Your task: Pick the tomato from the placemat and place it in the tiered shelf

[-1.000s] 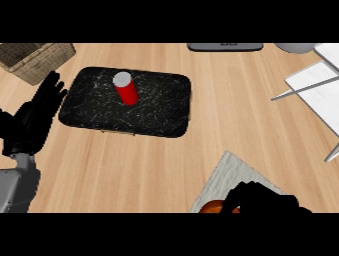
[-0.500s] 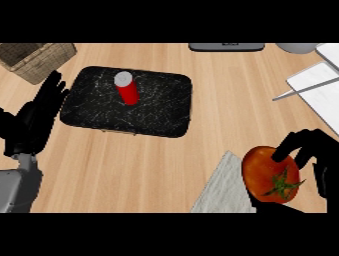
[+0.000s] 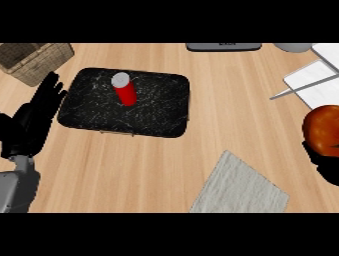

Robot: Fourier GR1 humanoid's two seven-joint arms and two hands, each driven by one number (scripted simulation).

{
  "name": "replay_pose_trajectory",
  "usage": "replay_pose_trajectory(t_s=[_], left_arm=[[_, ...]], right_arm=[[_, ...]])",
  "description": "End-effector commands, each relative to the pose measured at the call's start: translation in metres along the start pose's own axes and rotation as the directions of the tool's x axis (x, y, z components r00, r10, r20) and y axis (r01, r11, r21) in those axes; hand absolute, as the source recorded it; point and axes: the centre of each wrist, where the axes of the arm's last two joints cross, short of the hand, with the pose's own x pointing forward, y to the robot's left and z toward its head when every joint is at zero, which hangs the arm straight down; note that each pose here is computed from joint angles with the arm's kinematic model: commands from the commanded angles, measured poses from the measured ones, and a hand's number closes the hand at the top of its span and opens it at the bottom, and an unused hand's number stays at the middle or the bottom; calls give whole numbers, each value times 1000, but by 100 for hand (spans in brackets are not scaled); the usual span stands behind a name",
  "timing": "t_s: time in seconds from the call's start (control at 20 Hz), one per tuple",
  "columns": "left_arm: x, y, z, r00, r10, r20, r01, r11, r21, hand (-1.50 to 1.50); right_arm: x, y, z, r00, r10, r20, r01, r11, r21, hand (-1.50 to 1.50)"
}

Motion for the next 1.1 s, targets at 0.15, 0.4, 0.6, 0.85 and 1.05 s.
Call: replay_pose_trajectory(t_s=[0.15,0.4,0.6,0.85,1.05], left_arm=[[-4,-7,-1,1000,3,3,-3,1000,6,0],[8,-14,2,1000,-1,22,1,1000,-24,0],[2,3,-4,1000,12,21,-12,1000,-29,0],[4,-24,-8,1000,1,8,-1,1000,-11,0],[7,0,1,1000,4,18,-3,1000,-15,0]], right_arm=[[-63,-56,-39,976,-212,43,212,977,-17,150],[-131,-98,-69,976,-215,21,216,976,-31,150],[-162,-95,-87,977,-214,7,214,977,-16,150],[-199,-108,-90,978,-209,-5,209,978,-5,150],[-204,-127,-98,980,-200,5,200,980,14,150]])
